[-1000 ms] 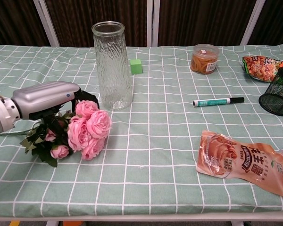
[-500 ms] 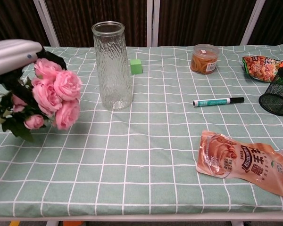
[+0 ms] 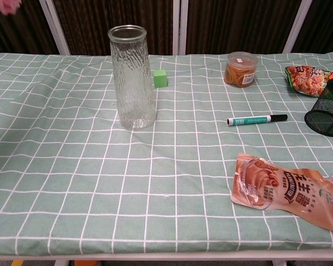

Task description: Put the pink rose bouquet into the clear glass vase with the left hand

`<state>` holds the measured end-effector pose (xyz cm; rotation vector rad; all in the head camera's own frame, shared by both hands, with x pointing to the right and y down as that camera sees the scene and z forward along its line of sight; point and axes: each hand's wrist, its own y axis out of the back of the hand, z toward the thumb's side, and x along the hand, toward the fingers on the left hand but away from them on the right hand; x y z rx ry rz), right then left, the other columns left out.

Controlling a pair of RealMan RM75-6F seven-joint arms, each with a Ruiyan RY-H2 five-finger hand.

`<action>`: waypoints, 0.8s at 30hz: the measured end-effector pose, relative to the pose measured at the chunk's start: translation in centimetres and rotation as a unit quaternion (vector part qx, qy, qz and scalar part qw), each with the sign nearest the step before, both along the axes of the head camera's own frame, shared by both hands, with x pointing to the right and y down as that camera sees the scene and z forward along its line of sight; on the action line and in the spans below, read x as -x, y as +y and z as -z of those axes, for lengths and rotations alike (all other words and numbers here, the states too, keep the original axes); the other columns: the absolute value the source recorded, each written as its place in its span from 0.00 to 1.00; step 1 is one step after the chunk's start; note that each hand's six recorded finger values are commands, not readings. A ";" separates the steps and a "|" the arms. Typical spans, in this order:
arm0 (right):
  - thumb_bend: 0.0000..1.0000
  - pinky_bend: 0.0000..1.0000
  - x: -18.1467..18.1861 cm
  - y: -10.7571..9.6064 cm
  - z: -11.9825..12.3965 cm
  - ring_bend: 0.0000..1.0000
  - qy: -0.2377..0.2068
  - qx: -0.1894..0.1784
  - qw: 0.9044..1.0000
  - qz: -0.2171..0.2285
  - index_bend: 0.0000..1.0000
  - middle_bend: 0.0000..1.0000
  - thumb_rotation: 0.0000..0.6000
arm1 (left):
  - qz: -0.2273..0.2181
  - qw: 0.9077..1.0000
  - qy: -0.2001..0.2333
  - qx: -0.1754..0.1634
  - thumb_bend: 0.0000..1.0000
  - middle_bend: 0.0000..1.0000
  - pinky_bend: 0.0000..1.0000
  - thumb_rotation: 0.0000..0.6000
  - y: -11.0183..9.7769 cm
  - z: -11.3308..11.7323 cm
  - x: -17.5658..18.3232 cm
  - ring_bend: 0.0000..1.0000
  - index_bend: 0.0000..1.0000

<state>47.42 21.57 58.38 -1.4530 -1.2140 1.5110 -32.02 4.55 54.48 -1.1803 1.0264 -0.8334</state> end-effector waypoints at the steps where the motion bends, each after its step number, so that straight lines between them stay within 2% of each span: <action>1: 0.12 0.00 0.0 0.0 0.0 0.00 0.000 0.000 1.000 0.000 0.00 0.00 1.00 | 0.001 0.999 0.015 -0.029 0.11 0.49 0.53 1.00 -0.2 0.9 0.1 0.45 0.52; 4: 0.12 0.00 0.0 0.0 -0.1 0.00 0.000 0.002 1.000 -0.001 0.00 0.00 1.00 | 0.004 0.993 0.081 -0.091 0.11 0.49 0.53 1.00 -0.4 2.9 0.2 0.45 0.52; 6: 0.12 0.00 -0.1 0.0 -0.1 0.00 0.000 0.002 1.000 -0.001 0.00 0.00 1.00 | 0.004 0.985 0.130 -0.113 0.11 0.49 0.53 1.00 -0.5 3.6 0.0 0.45 0.52; 9: 0.12 0.00 -0.1 0.1 -0.2 0.00 0.001 0.004 1.000 -0.002 0.00 0.00 1.00 | 0.005 0.967 0.221 -0.128 0.11 0.49 0.53 1.00 -0.9 4.3 -0.3 0.45 0.52; 12: 0.12 0.00 -0.2 0.1 -0.4 0.00 0.000 0.006 1.000 -0.004 0.00 0.00 1.00 | 0.015 0.939 0.318 -0.133 0.11 0.48 0.52 1.00 -1.5 4.6 -0.6 0.45 0.51; 13: 0.12 0.00 -0.3 0.1 -0.4 0.00 0.000 0.007 1.000 -0.005 0.00 0.00 1.00 | 0.025 0.925 0.355 -0.133 0.11 0.48 0.52 1.00 -1.8 4.7 -0.6 0.45 0.51; 15: 0.12 0.00 -0.3 0.1 -0.4 0.00 0.001 0.008 1.000 -0.006 0.00 0.00 1.00 | 0.041 0.904 0.405 -0.131 0.12 0.48 0.52 1.00 -2.2 4.8 -0.7 0.45 0.50; 16: 0.12 0.00 -0.4 0.1 -0.4 0.00 0.001 0.008 1.000 -0.006 0.00 0.00 1.00 | 0.052 0.889 0.437 -0.127 0.12 0.48 0.52 1.00 -2.5 4.8 -0.8 0.45 0.50; 18: 0.12 0.00 -0.5 0.1 -0.5 0.00 0.001 0.008 1.000 -0.008 0.00 0.00 1.00 | 0.068 0.866 0.482 -0.115 0.12 0.48 0.52 1.00 -3.0 4.8 -0.9 0.45 0.50; 21: 0.12 0.00 -0.7 0.1 -0.6 0.00 0.001 0.012 1.000 -0.011 0.00 0.00 1.00 | 0.096 0.824 0.551 -0.089 0.12 0.47 0.52 1.00 -3.9 4.4 -1.1 0.45 0.50; 22: 0.12 0.00 -0.7 0.2 -0.7 0.00 0.001 0.013 1.000 -0.012 0.00 0.00 1.00 | 0.106 0.804 0.580 -0.075 0.12 0.47 0.52 1.00 -4.2 4.3 -1.2 0.45 0.50; 24: 0.12 0.00 -0.8 0.2 -0.8 0.00 0.001 0.014 1.000 -0.012 0.00 0.00 1.00 | 0.121 0.773 0.620 -0.054 0.12 0.47 0.52 1.00 -4.8 4.0 -1.4 0.45 0.49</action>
